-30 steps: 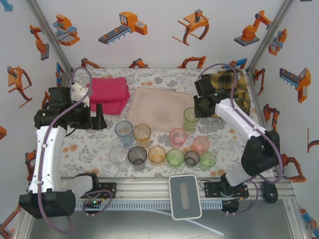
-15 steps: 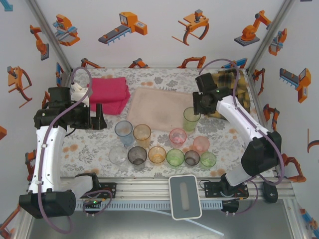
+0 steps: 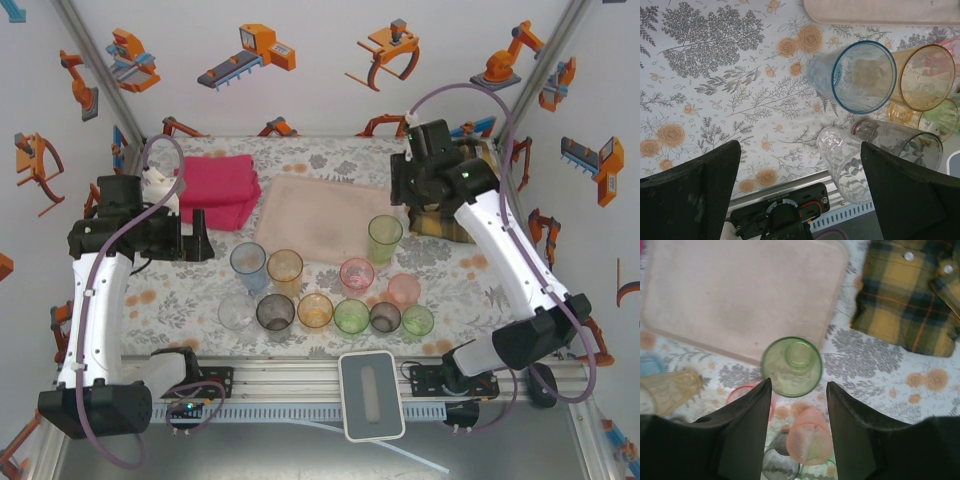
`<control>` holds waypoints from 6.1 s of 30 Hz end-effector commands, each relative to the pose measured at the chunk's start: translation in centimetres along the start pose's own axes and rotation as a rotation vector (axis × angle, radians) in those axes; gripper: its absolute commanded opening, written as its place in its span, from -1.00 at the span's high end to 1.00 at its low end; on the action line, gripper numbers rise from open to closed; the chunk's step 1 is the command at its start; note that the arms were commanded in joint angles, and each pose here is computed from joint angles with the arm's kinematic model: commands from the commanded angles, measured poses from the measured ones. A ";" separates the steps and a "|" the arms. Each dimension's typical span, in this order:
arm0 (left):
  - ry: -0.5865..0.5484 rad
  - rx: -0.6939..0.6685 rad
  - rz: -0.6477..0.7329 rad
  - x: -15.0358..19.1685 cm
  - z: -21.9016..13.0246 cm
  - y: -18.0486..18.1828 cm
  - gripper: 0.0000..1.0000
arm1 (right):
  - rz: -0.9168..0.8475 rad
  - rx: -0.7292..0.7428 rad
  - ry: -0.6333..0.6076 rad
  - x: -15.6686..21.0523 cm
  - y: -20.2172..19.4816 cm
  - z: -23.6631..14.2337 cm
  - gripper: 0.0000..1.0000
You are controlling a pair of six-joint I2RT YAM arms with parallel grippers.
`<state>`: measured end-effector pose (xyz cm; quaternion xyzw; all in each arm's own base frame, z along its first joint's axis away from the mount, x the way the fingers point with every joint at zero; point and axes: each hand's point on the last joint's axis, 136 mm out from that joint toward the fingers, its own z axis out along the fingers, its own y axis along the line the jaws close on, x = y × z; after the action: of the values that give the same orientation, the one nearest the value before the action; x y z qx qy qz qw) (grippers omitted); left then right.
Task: Place the glasses into the tray
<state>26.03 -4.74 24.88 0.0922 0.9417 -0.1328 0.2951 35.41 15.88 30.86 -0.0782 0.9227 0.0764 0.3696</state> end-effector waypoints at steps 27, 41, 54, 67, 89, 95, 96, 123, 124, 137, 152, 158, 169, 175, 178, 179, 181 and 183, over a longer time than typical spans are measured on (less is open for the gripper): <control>-0.011 0.009 -0.002 0.1 -0.5 0.0 -0.94 | -0.332 -0.404 0.297 10.6 23.2 6.2 0.08; -0.017 0.017 -0.008 0.1 -0.7 -0.1 -0.94 | -0.362 -0.325 0.364 13.1 22.9 9.4 0.13; -0.018 0.023 -0.006 0.3 -0.6 -0.2 -0.94 | -0.382 -0.264 0.392 14.1 22.4 11.5 0.34; -0.021 0.025 -0.007 0.3 -0.6 -0.2 -0.94 | -0.413 -0.221 0.393 14.1 21.4 11.4 0.78; -0.031 0.026 -0.005 0.1 -0.9 -0.4 -0.94 | -0.342 -0.224 0.291 7.9 19.5 8.3 1.00; -0.033 0.024 -0.006 0.0 -1.0 -0.3 -0.94 | -0.268 -0.234 0.233 3.8 16.9 7.4 1.00; -0.033 0.024 -0.003 0.0 -1.0 -0.3 -0.94 | -0.253 -0.234 0.219 2.9 16.3 7.3 1.00; -0.016 0.019 -0.006 0.5 -0.8 -0.2 -0.94 | 0.028 0.119 0.154 -3.7 -6.5 10.6 0.97; -0.015 0.021 -0.005 0.5 -0.8 -0.2 -0.94 | 0.031 0.123 0.163 -3.3 -6.8 10.8 0.97; -0.014 0.031 -0.014 0.4 -0.7 -0.3 -0.94 | 0.060 0.136 0.246 0.5 -8.4 13.2 0.95; -0.011 0.033 -0.015 0.3 -0.7 -0.3 -0.94 | 0.078 0.103 0.305 2.7 -7.9 15.5 0.95; -0.011 0.031 -0.018 0.4 -0.7 -0.2 -0.94 | 0.085 0.085 0.321 3.2 -7.7 16.2 0.92; -0.014 0.031 -0.017 0.4 -0.8 -0.3 -0.94 | 0.088 0.084 0.344 4.1 -7.7 17.0 0.86; -0.016 0.029 -0.017 0.5 -0.8 -0.2 -0.94 | 0.086 0.089 0.357 4.6 -7.8 17.3 0.79; -0.013 0.033 -0.018 0.6 -0.7 -0.3 -0.94 | 0.086 0.086 0.360 4.7 -7.8 17.5 0.75; -0.014 0.035 -0.019 0.6 -0.8 -0.3 -0.94 | 0.088 0.085 0.361 4.8 -7.8 17.5 0.73; -0.013 0.035 -0.019 0.6 -0.7 -0.3 -0.94 | 0.089 0.085 0.364 4.8 -7.7 17.6 0.68; -0.015 0.036 -0.018 0.6 -0.8 -0.4 -0.94 | 0.090 0.086 0.365 4.8 -7.7 17.6 0.63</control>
<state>25.75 -4.52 25.41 0.0847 0.9376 -0.1433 0.3053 45.00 11.53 14.56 -0.0422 0.9793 0.0343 0.1952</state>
